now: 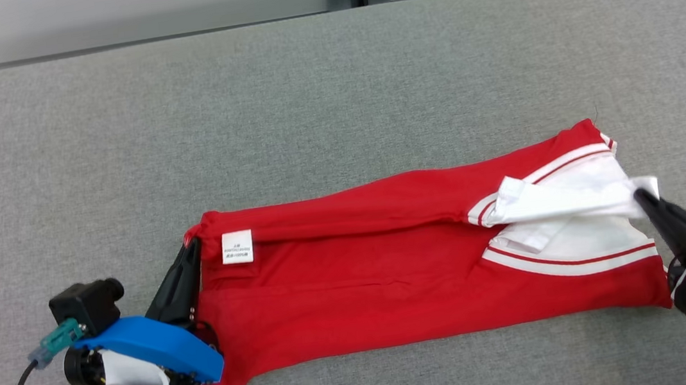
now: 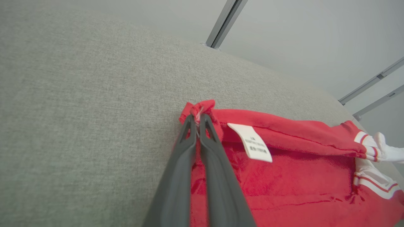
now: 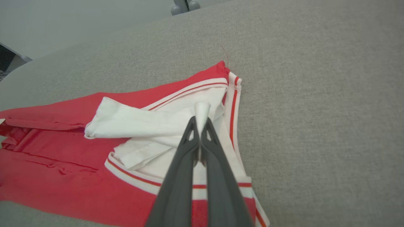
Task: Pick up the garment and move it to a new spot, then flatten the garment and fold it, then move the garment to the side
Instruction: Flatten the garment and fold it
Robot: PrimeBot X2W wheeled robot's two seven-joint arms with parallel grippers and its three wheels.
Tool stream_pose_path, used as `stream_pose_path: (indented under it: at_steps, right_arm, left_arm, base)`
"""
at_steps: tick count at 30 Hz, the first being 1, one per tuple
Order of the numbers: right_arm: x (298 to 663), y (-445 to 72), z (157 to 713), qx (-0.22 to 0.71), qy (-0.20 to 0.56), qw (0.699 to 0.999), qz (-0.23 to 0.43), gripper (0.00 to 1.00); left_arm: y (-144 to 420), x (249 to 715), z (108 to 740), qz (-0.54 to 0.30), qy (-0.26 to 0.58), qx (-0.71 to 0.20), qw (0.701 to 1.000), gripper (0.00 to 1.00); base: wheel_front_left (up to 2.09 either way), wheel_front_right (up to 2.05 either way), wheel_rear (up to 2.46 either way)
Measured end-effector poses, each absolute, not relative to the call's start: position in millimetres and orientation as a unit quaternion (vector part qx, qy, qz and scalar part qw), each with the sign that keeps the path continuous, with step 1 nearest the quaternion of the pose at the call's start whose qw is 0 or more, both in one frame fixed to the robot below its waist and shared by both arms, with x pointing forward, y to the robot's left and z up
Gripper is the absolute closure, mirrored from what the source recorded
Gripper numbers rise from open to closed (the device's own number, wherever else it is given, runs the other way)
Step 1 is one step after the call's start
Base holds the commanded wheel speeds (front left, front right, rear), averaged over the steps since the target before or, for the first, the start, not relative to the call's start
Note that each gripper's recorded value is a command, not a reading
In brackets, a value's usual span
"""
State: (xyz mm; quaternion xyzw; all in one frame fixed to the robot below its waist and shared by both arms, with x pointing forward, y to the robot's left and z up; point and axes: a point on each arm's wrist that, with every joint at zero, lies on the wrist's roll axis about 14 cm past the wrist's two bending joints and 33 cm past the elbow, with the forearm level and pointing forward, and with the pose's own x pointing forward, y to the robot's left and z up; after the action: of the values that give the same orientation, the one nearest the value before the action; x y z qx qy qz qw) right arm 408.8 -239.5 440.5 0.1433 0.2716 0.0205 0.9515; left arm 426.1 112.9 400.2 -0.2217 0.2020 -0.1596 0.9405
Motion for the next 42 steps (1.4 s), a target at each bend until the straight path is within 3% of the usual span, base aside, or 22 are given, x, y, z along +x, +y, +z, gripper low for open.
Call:
stream_pose_path:
  at_steps: [2,3,4,5,7,8,17,28,42]
  right_arm:
    - [400,-238,438,0.153,0.280,0.948,0.017,1.00]
    - [397,-236,437,0.157,0.282,0.946,0.016,0.26]
    - [395,-235,437,0.160,0.283,0.946,0.016,0.00]
    - [393,-235,438,0.161,0.282,0.946,0.015,0.00]
    - [389,-235,437,0.158,0.286,0.945,0.012,0.00]
    - [386,-235,435,0.158,0.292,0.943,0.011,0.00]
    - [376,-243,444,0.149,0.275,0.950,-0.008,0.00]
    - [381,-248,437,0.135,0.289,0.947,-0.037,0.00]
    - [412,-246,405,0.124,0.348,0.928,-0.045,0.00]
  left_arm:
    - [114,422,395,-0.151,0.210,-0.224,0.940,1.00]
    - [113,419,393,-0.151,0.213,-0.226,0.939,1.00]
    - [113,418,393,-0.148,0.213,-0.227,0.939,0.83]
    - [113,417,392,-0.145,0.212,-0.228,0.939,0.68]
    - [115,417,394,-0.139,0.205,-0.229,0.941,0.12]
    - [116,415,395,-0.137,0.203,-0.229,0.942,0.00]
    - [138,414,418,-0.088,0.135,-0.224,0.961,0.00]
    - [169,431,455,-0.058,0.055,-0.091,0.993,0.00]
    - [184,415,434,-0.034,0.077,-0.083,0.993,0.00]
  base:
    - [0.00,0.00,0.00]
    - [0.00,0.00,0.00]
    - [0.00,0.00,0.00]
    - [0.00,0.00,0.00]
    - [0.00,0.00,0.00]
    - [0.00,0.00,0.00]
    - [0.00,0.00,0.00]
    - [0.00,0.00,0.00]
    - [0.00,0.00,0.00]
